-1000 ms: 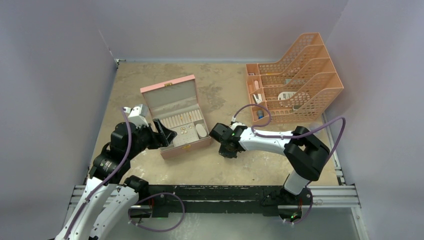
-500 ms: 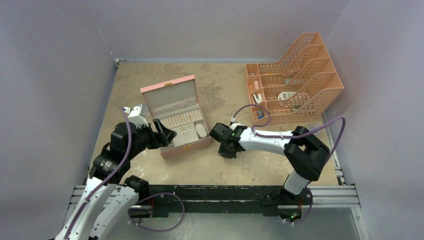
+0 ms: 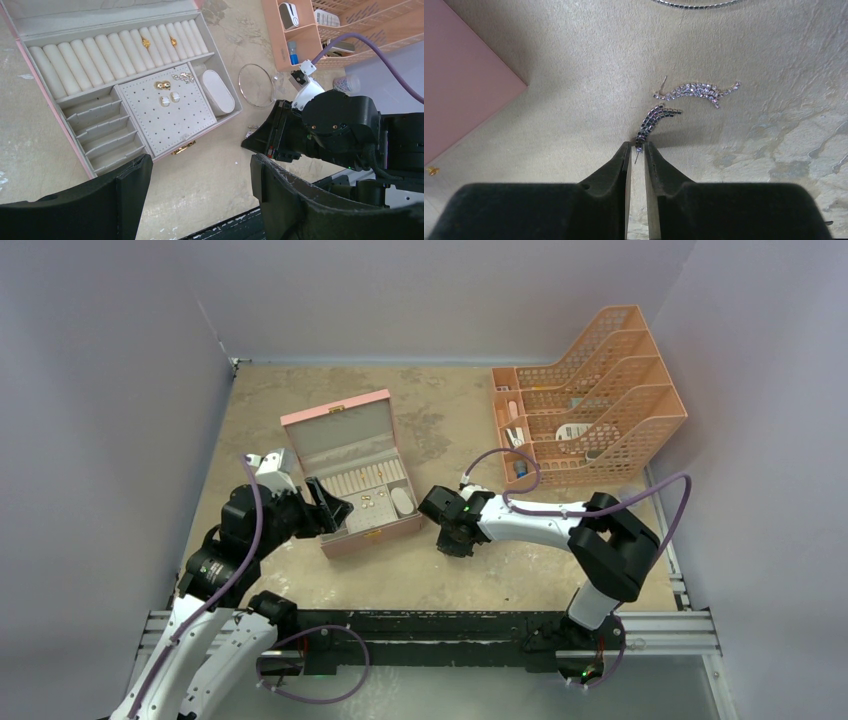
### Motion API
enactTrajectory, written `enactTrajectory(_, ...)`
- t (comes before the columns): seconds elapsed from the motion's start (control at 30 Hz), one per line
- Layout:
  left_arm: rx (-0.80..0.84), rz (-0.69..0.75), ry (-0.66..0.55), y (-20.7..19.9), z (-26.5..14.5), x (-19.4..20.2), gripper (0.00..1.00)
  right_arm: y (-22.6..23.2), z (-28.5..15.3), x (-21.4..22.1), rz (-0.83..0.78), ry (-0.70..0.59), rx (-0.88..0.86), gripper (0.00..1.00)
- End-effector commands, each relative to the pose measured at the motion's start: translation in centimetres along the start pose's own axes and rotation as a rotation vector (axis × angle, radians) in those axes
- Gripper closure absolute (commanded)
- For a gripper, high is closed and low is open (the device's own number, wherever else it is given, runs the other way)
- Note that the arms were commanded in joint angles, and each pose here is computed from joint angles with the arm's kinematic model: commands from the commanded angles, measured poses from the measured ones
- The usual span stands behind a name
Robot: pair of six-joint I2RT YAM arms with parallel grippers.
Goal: Organize the mixed jewelry
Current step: Pick up the jewelry from the center of the board.
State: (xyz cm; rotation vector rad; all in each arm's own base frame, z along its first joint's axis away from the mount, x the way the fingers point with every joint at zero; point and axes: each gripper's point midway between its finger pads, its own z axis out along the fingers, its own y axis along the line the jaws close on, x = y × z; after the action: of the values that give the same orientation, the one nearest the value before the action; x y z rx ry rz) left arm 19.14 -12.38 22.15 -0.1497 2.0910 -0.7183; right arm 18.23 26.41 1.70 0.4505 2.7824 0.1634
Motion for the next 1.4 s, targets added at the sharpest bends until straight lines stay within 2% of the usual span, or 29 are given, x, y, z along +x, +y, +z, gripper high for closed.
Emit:
enactTrajectory(0.0,0.012,-0.009,-0.037,-0.3,0.0,-0.8,0.28,0.9,-1.3,-0.5,-0.005,-0.016,-0.043,0.82)
enactTrajectory(0.2,0.014,-0.011,-0.038,-0.3,0.0,-0.8,0.28,0.9,-1.6,-0.8,-0.003,-0.031,-0.048,0.81)
enactTrajectory(1.13,0.013,-0.01,-0.036,-0.3,0.1,-0.7,0.28,0.6,-1.0,0.0,-0.049,-0.001,-0.038,0.96)
enactTrajectory(1.2,0.013,-0.011,-0.036,-0.3,0.1,-0.7,0.28,0.7,-1.0,0.1,-0.048,0.003,-0.045,1.0)
enactTrajectory(1.37,0.012,-0.012,-0.035,-0.3,0.1,-0.7,0.28,1.8,-1.8,-0.1,-0.035,0.002,-0.114,1.0)
